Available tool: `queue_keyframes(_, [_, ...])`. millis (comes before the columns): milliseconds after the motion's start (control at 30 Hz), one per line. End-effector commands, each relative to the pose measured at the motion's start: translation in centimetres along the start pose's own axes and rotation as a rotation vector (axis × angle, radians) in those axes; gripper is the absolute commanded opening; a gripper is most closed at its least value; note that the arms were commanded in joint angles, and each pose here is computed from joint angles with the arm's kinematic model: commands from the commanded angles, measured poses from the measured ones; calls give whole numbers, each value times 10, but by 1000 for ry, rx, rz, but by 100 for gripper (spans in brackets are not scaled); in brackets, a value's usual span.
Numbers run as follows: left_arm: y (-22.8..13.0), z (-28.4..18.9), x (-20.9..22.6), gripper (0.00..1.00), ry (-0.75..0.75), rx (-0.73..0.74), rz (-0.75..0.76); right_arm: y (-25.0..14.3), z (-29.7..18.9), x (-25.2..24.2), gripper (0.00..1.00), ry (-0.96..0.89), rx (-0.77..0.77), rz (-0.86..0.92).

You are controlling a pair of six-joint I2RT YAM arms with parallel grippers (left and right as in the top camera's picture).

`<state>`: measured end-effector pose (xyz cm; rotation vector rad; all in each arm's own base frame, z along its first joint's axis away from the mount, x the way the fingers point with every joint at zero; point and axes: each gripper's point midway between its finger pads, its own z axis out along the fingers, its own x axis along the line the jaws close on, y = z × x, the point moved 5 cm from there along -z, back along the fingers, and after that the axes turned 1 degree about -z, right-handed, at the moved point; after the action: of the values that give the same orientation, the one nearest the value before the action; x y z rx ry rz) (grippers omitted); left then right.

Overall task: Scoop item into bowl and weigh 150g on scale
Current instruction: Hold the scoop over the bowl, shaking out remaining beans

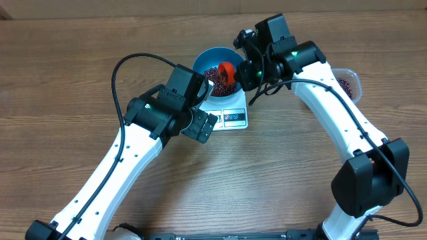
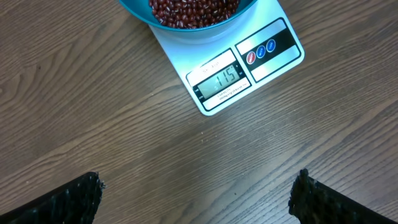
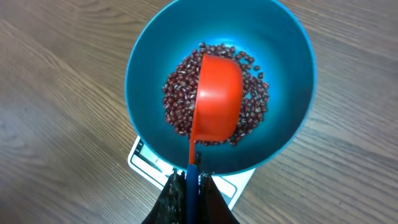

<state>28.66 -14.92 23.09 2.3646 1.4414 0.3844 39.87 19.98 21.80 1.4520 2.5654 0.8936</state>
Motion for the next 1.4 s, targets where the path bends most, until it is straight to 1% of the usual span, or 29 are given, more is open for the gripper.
queue_keyframes(0, [-1,-3,-1,100,-12,-9,15,11,-6,2,4,-26,-39,0])
queue_keyframes(200, [-1,-3,-1,100,-12,-9,15,11,-6,3,4,-24,-37,13])
queue_keyframes(267, [-1,-3,-1,100,-12,-9,15,9,-5,9,4,16,-24,-61])
queue_keyframes(333, [-1,-3,-1,100,-12,-9,16,9,-5,9,4,7,-27,-74])
queue_keyframes(467, [-1,-3,-1,100,-12,-9,15,16,-6,2,4,-27,-63,36])
queue_keyframes(633, [-1,-3,-1,100,-12,-9,16,16,-6,2,4,-21,-64,45])
queue_keyframes(667, [-1,-3,-1,100,-12,-9,15,15,-6,7,4,12,-57,12])
queue_keyframes(733, [-1,-3,-1,100,-12,-9,15,9,-5,17,4,65,-31,-113])
queue_keyframes(800, [-1,-3,-1,100,-12,-9,16,9,-4,10,4,-16,-25,-75])
queue_keyframes(867, [-1,-3,-1,100,-12,-9,16,12,-4,5,4,-53,-35,-27])
queue_keyframes(1367, [-1,-3,-1,100,-12,-9,15,13,-4,5,4,-52,-45,18])
